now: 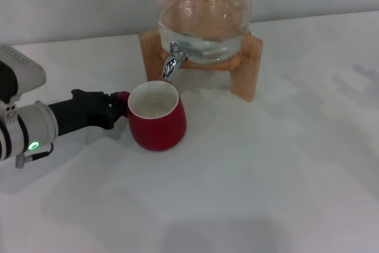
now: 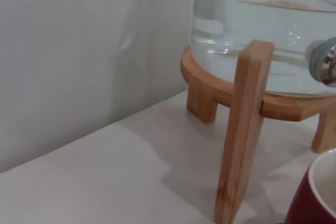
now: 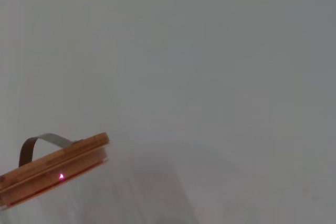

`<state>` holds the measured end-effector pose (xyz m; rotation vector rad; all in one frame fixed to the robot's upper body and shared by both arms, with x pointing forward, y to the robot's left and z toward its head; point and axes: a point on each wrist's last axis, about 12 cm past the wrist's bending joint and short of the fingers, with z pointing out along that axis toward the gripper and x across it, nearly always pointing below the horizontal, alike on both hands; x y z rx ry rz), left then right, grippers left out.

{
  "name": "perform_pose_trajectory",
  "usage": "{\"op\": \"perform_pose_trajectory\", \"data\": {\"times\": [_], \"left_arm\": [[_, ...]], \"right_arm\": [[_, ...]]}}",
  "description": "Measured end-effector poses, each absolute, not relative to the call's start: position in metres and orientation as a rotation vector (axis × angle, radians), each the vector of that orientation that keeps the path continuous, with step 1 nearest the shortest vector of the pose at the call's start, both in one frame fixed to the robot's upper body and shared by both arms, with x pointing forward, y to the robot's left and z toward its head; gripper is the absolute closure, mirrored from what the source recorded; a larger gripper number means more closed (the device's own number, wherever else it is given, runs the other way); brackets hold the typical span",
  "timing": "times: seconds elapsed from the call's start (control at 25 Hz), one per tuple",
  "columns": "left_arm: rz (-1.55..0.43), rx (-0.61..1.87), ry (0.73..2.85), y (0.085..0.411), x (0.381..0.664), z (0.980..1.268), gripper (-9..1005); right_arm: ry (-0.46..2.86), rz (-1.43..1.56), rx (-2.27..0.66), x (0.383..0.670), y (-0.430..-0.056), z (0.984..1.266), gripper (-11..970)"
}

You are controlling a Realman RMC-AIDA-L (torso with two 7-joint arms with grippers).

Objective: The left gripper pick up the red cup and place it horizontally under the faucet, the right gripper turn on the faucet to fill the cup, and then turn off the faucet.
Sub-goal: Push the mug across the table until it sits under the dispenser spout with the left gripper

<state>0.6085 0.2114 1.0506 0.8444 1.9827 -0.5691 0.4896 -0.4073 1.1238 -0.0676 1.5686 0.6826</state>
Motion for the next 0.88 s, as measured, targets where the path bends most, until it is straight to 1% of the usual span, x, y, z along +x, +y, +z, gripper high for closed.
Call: {"op": "perform_pose_trajectory", "data": {"times": [0.4, 0.8, 0.88], "left_arm": [[-0.559, 0.828, 1.976, 0.2155, 0.6088, 1.0522, 828], [-0.582, 0.847, 1.982, 0.2162, 0.6024, 1.0481, 801], [-0.582, 0.844, 1.984, 0.2171, 0.6017, 1.0475, 720]], "right_arm": [[1.561, 0.689, -0.072, 0.4874, -0.408, 1.1245, 179], [1.562, 0.69, -0.07, 0.4866, -0.4082, 1.124, 178], [1.562, 0.691, -0.071, 0.4866, -0.4082, 1.1241, 178]]}}
